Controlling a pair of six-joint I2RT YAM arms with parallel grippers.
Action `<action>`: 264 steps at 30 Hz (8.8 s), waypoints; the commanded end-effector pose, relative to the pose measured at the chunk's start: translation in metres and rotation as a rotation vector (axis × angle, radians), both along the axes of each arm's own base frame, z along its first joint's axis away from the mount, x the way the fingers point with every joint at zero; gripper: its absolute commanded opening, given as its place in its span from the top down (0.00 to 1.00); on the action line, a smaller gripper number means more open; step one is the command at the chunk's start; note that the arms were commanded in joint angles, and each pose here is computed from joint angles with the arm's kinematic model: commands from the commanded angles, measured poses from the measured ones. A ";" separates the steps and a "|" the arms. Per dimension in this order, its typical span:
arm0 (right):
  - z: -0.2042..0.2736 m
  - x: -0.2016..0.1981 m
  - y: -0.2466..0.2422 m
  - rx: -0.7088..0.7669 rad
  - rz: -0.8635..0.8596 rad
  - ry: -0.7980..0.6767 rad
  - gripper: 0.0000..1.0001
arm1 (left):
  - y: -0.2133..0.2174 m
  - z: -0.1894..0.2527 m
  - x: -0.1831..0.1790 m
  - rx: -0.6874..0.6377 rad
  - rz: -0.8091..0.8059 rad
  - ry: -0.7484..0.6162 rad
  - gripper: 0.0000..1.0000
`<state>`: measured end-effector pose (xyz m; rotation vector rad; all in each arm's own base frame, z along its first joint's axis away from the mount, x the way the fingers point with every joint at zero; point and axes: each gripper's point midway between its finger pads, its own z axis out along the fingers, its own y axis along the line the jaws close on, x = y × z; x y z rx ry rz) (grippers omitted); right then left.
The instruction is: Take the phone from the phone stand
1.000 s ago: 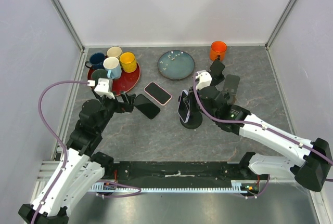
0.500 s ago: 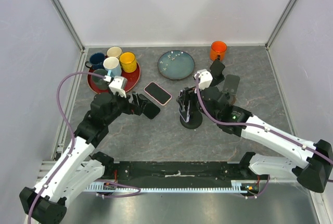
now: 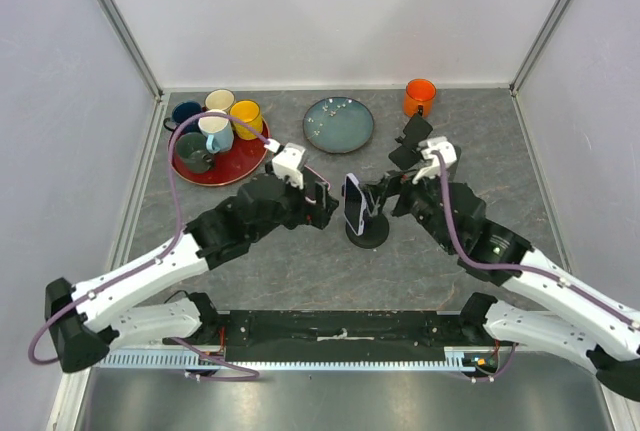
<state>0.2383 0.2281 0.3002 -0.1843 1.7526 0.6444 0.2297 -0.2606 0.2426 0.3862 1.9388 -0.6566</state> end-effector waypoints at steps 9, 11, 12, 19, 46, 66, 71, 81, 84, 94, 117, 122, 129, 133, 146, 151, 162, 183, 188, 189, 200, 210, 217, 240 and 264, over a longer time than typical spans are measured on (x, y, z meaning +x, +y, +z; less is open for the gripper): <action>-0.040 0.003 -0.086 -0.057 -0.344 -0.035 0.02 | -0.040 0.043 -0.002 0.020 0.258 -0.118 0.00; -0.040 0.001 -0.084 -0.034 -0.329 -0.044 0.02 | -0.046 0.049 -0.003 0.031 0.268 -0.142 0.00; -0.047 0.001 -0.084 -0.042 -0.328 -0.039 0.02 | -0.051 0.044 -0.004 0.058 0.280 -0.151 0.00; -0.058 0.003 -0.095 -0.025 -0.386 -0.058 0.02 | -0.070 0.030 0.002 0.136 0.360 -0.188 0.01; -0.116 -0.006 -0.066 -0.004 -0.191 -0.123 0.02 | -0.095 -0.020 0.015 0.269 0.412 -0.156 0.41; -0.149 -0.006 -0.007 0.039 0.038 -0.193 0.02 | -0.092 -0.015 0.010 0.203 0.284 -0.157 0.83; -0.153 0.009 -0.006 0.053 -0.030 -0.199 0.04 | -0.093 -0.020 0.008 0.202 0.279 -0.141 0.83; -0.150 0.029 0.008 0.106 -0.076 -0.244 0.19 | -0.096 -0.023 0.005 0.175 0.270 -0.111 0.92; -0.153 0.032 0.014 0.113 -0.070 -0.250 0.29 | -0.097 -0.025 0.004 0.178 0.266 -0.103 0.92; -0.178 0.026 0.012 0.065 -0.041 -0.228 1.00 | -0.092 -0.024 0.008 0.199 0.239 -0.097 0.98; -0.206 0.029 0.024 0.053 0.039 -0.154 1.00 | -0.052 -0.015 0.022 0.249 0.066 -0.078 0.98; -0.211 0.034 0.019 0.082 0.026 -0.120 1.00 | -0.041 -0.012 0.023 0.245 0.065 -0.077 0.98; -0.216 0.038 0.012 0.086 -0.002 -0.093 1.00 | -0.023 -0.011 0.025 0.238 0.061 -0.078 0.98; -0.220 0.041 0.006 0.087 -0.029 -0.076 1.00 | -0.013 -0.011 0.027 0.257 0.066 -0.096 0.98; -0.220 0.042 0.006 0.074 -0.026 -0.073 1.00 | 0.021 -0.009 0.039 0.317 0.199 -0.137 0.98; -0.218 0.043 0.005 0.061 -0.029 -0.081 1.00 | 0.052 -0.014 0.043 0.346 0.376 -0.082 0.98; -0.215 0.043 0.007 0.040 -0.016 -0.084 1.00 | 0.131 -0.054 0.047 0.424 0.725 0.152 0.98; -0.208 0.045 0.015 0.023 0.018 -0.090 1.00 | 0.177 -0.113 0.035 0.704 0.875 0.338 0.98; -0.207 0.044 0.014 0.022 0.017 -0.093 1.00 | 0.179 -0.112 0.036 0.685 0.904 0.339 0.98; -0.206 0.044 0.014 0.024 0.014 -0.096 1.00 | 0.180 -0.113 0.036 0.680 0.910 0.342 0.98; -0.204 0.043 0.014 0.030 0.019 -0.101 1.00 | 0.181 -0.112 0.028 0.545 0.930 0.502 0.98; -0.200 0.042 0.011 0.027 0.014 -0.113 1.00 | 0.194 -0.111 0.020 0.462 0.956 0.551 0.96; -0.199 0.041 0.013 0.028 0.023 -0.114 1.00 | 0.195 -0.125 0.018 0.509 0.963 0.584 0.92; -0.202 0.041 0.013 0.017 0.027 -0.109 1.00 | 0.163 -0.201 0.069 0.605 0.928 0.629 0.72; -0.201 0.041 0.015 0.018 0.036 -0.110 1.00 | 0.206 -0.241 0.024 0.729 1.089 0.718 0.84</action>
